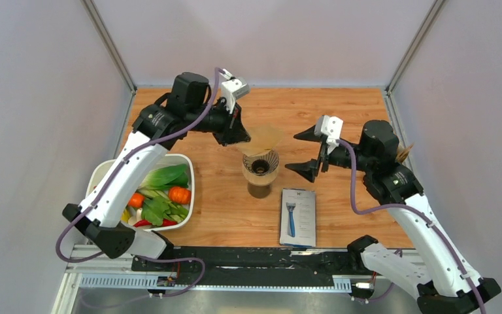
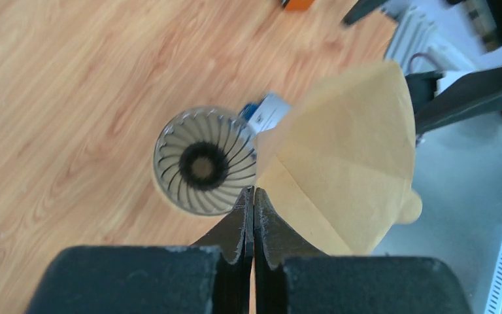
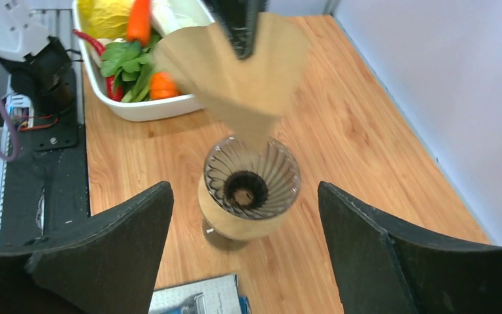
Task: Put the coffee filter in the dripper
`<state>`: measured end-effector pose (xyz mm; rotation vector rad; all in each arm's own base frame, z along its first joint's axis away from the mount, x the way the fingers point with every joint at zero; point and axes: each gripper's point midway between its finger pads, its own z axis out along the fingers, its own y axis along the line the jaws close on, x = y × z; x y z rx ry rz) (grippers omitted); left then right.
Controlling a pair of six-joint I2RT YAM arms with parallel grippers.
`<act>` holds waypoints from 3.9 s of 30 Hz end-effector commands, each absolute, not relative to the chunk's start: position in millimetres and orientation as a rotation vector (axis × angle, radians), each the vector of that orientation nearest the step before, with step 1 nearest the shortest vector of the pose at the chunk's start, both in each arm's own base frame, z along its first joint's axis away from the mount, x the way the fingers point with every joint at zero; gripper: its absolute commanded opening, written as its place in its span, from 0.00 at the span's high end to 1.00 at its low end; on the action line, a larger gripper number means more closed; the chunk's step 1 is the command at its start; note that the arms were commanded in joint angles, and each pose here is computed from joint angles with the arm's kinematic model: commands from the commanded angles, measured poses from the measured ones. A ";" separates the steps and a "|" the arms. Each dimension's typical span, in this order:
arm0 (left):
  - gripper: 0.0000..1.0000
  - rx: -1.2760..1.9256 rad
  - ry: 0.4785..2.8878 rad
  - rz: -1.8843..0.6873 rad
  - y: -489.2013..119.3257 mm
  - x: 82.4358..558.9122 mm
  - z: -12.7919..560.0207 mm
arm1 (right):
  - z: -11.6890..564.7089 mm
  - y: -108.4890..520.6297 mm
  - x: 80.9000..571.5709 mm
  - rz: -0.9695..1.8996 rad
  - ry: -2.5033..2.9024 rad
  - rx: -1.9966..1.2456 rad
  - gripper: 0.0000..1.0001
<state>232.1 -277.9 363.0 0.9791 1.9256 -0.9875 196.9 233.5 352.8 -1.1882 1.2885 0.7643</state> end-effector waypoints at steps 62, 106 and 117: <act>0.83 0.624 1.907 -1.566 -271.9 246.4 283.4 | 275.2 254.4 253.0 1.307 1.748 -0.745 0.72; 0.84 0.660 1.960 -1.552 -279.6 255.2 249.7 | 255.7 271.8 246.2 1.243 1.759 -0.895 0.71; 0.69 0.715 1.876 -1.519 -280.0 257.1 275.2 | 272.7 275.8 243.6 1.239 1.700 -0.948 0.70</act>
